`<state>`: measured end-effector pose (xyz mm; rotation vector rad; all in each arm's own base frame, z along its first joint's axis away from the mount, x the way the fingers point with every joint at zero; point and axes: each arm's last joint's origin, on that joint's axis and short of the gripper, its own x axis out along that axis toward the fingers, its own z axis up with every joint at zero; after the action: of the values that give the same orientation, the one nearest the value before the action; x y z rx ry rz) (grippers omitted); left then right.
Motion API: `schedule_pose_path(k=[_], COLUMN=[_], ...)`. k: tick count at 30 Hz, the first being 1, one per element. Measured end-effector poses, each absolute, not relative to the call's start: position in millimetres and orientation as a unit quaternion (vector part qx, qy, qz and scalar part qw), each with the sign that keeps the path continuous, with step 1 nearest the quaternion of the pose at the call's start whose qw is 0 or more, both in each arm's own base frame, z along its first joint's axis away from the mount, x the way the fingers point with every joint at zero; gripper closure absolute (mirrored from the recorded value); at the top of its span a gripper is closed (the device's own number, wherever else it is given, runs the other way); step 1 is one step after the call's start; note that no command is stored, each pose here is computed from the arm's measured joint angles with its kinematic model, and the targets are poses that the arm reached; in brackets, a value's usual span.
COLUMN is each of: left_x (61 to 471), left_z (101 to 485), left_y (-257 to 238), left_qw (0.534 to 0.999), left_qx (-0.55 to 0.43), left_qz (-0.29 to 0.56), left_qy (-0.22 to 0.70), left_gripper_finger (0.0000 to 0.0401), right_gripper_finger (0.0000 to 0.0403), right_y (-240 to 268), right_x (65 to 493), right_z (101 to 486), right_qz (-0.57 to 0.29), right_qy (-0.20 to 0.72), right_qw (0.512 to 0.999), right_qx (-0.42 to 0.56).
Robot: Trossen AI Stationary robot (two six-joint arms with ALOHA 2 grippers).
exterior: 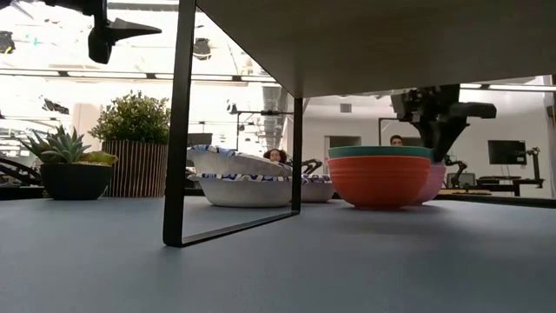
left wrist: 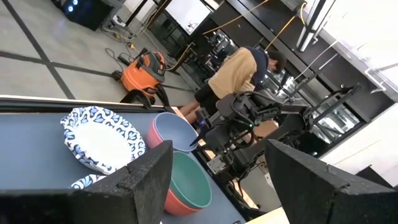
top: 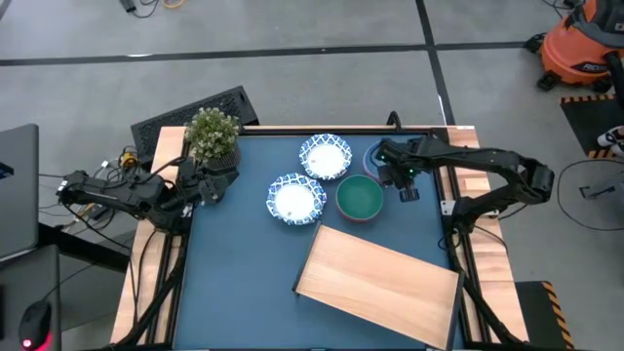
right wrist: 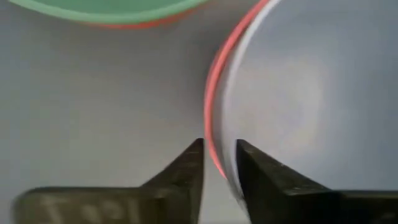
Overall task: Place and stack bowls onto a shelf
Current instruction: Put the blue bowl on the shelf
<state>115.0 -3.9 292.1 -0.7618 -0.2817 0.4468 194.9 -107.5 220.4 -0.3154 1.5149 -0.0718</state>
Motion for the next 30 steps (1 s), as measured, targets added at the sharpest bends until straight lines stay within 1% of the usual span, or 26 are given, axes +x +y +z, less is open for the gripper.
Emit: schedule_pose_path(k=[3, 4, 8, 11, 14, 18, 20, 23, 30], left_x=[115, 115, 115, 115, 115, 115, 115, 115, 115], left_z=[292, 292, 292, 292, 292, 292, 292, 292, 292], left_y=[-4, -4, -4, -4, -4, -4, -4, -4, -3], left_qw=[0.895, 0.895, 0.895, 0.895, 0.895, 0.895, 0.895, 0.895, 0.894], left_qx=[-0.367, -0.367, -0.367, -0.367, -0.367, -0.367, -0.367, -0.367, -0.361], left_qz=[0.216, 0.216, 0.216, 0.216, 0.216, 0.216, 0.216, 0.216, 0.228], left_qy=[-0.136, -0.136, -0.136, -0.136, -0.135, -0.136, -0.136, -0.136, -0.139], left_gripper_finger=[0.0158, 0.0158, 0.0158, 0.0158, 0.0158, 0.0158, 0.0158, 0.0158, 0.0158], right_gripper_finger=[0.0371, 0.0376, 0.0375, 0.0375, 0.0375, 0.0375, 0.0375, 0.0375, 0.0375], right_y=[-109, -109, -109, -110, -110, -103, -91, -64, 16], right_x=[194, 194, 194, 194, 195, 190, 184, 175, 158], right_z=[220, 220, 220, 232, 254, 297, 319, 345, 378], right_qz=[-0.035, -0.033, -0.048, -0.063, -0.09, -0.133, -0.139, -0.12, -0.072], right_qy=[0.688, 0.689, 0.688, 0.679, 0.654, 0.614, 0.597, 0.567, 0.538], right_qw=[0.712, 0.711, 0.711, 0.719, 0.739, 0.77, 0.783, 0.812, 0.839], right_qx=[-0.139, -0.14, -0.134, -0.134, -0.133, -0.113, -0.104, -0.073, 0.04])
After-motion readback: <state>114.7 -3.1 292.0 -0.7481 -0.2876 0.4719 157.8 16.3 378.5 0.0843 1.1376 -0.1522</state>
